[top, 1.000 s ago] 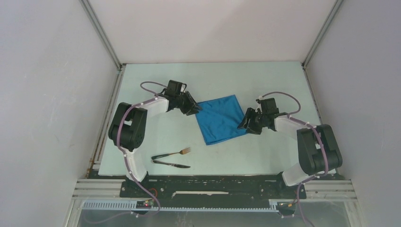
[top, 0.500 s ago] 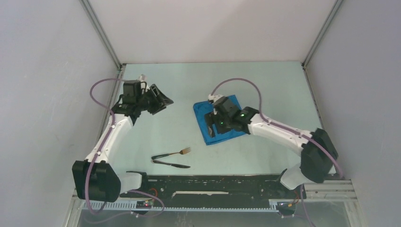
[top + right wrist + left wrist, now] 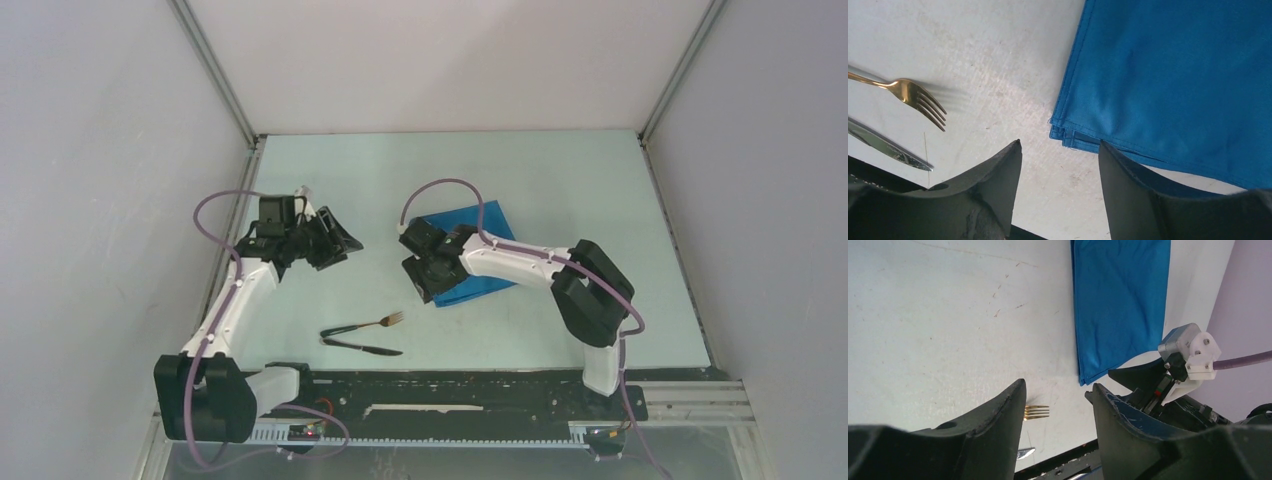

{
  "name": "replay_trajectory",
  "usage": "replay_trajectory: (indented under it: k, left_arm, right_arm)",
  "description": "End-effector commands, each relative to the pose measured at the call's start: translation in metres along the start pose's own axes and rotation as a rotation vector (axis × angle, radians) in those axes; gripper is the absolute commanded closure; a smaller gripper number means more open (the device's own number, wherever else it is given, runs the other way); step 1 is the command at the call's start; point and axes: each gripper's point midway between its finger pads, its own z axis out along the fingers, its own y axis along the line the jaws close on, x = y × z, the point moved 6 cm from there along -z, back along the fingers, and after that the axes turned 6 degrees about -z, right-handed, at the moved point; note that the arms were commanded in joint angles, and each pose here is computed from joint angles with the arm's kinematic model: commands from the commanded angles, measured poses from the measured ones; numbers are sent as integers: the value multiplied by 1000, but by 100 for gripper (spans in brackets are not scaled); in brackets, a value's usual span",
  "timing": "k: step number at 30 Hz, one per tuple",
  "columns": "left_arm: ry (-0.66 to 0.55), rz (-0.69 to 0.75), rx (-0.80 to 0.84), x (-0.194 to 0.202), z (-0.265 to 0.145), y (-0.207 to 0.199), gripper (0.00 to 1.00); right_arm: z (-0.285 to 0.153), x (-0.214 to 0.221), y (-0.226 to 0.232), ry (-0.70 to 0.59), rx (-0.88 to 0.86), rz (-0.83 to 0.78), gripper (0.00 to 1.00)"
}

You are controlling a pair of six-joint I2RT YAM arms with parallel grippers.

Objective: Fold the napkin into a case and place the utensils inside
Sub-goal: Smooth out the lower triangle-folded napkin at the center of the board.

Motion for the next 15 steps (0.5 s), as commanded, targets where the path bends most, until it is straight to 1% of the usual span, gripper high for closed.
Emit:
replay_trajectory:
  k: [1, 6, 10, 15]
  left_arm:
    - [-3, 39, 59, 0, -2, -3, 43]
    - [11, 31, 74, 1, 0, -3, 43]
    - [10, 30, 76, 0, 0, -3, 43]
    - [17, 28, 78, 0, 2, -2, 44]
  right_arm:
    - [-2, -6, 7, -1, 9, -22, 36]
    - [12, -5, 8, 29, 22, -31, 40]
    - [18, -6, 8, 37, 31, -33, 37]
    - [27, -4, 6, 48, 53, -37, 37]
